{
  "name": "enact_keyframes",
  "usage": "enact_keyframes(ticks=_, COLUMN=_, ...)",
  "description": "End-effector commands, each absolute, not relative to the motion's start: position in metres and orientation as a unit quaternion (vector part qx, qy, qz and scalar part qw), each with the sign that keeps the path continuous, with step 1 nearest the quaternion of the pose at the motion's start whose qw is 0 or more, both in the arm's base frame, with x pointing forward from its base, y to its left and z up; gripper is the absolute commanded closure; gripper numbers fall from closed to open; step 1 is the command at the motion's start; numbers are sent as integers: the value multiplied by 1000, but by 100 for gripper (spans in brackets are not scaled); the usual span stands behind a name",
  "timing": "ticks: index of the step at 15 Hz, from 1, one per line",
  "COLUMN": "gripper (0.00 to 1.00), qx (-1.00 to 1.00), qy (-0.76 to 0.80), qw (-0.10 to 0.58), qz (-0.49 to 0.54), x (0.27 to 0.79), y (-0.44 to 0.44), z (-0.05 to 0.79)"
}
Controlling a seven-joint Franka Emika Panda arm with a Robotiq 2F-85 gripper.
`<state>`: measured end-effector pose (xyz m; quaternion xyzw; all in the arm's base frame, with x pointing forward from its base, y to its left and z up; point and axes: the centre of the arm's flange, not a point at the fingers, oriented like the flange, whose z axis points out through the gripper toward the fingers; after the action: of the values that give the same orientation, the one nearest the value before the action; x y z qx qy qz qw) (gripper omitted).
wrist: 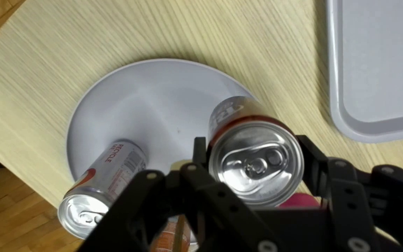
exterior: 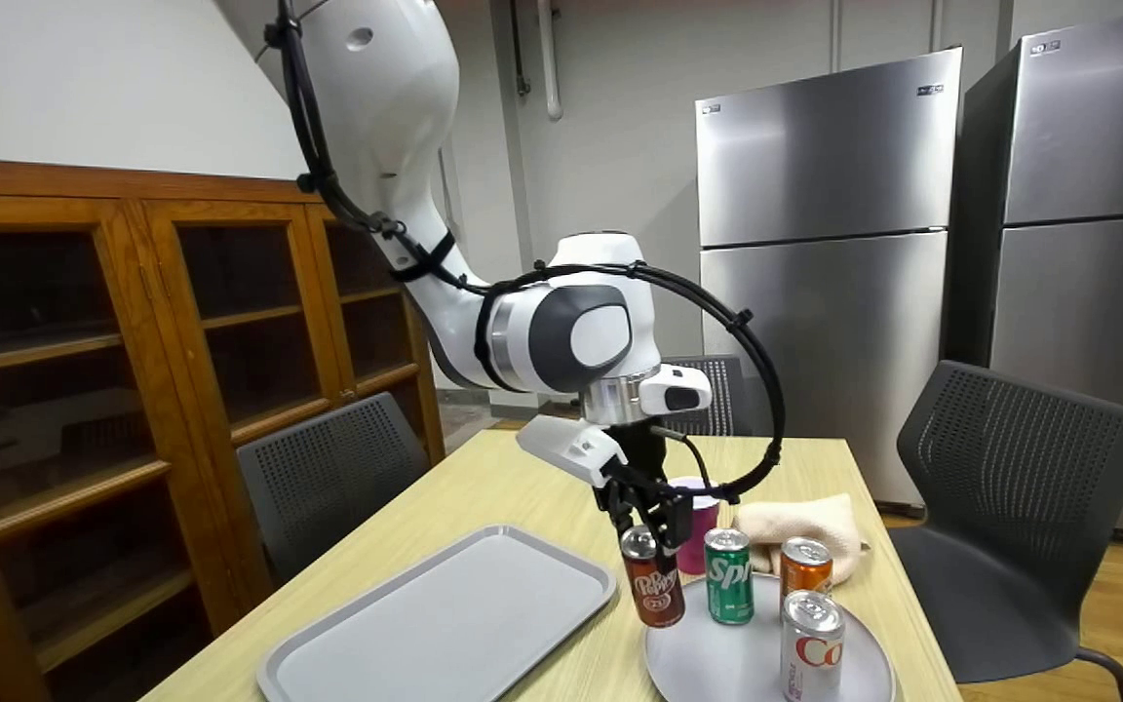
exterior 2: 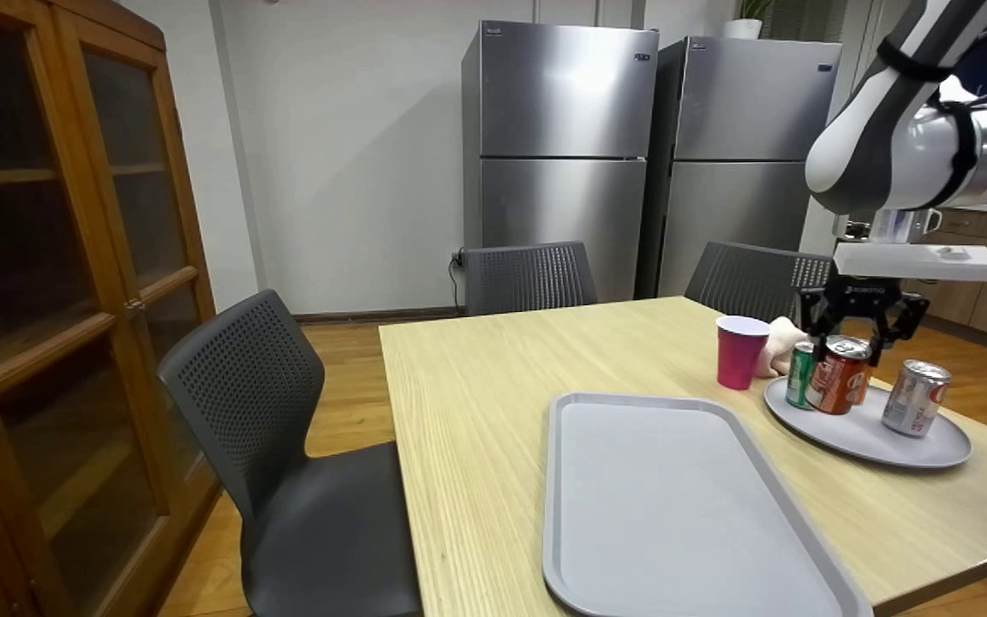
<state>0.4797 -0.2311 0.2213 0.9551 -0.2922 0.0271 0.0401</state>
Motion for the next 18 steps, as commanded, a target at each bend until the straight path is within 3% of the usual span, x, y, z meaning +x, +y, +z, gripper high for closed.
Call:
enact_keyframes(ticks=1, gripper=62, qx=948, qy=-314, qw=48, qz=22, x=491, y=-254, z=219)
enact_keyframes(ticks=18, gripper=62, qx=937, qy=-343, qw=66, qz=-1, x=508, y=-284, z=186)
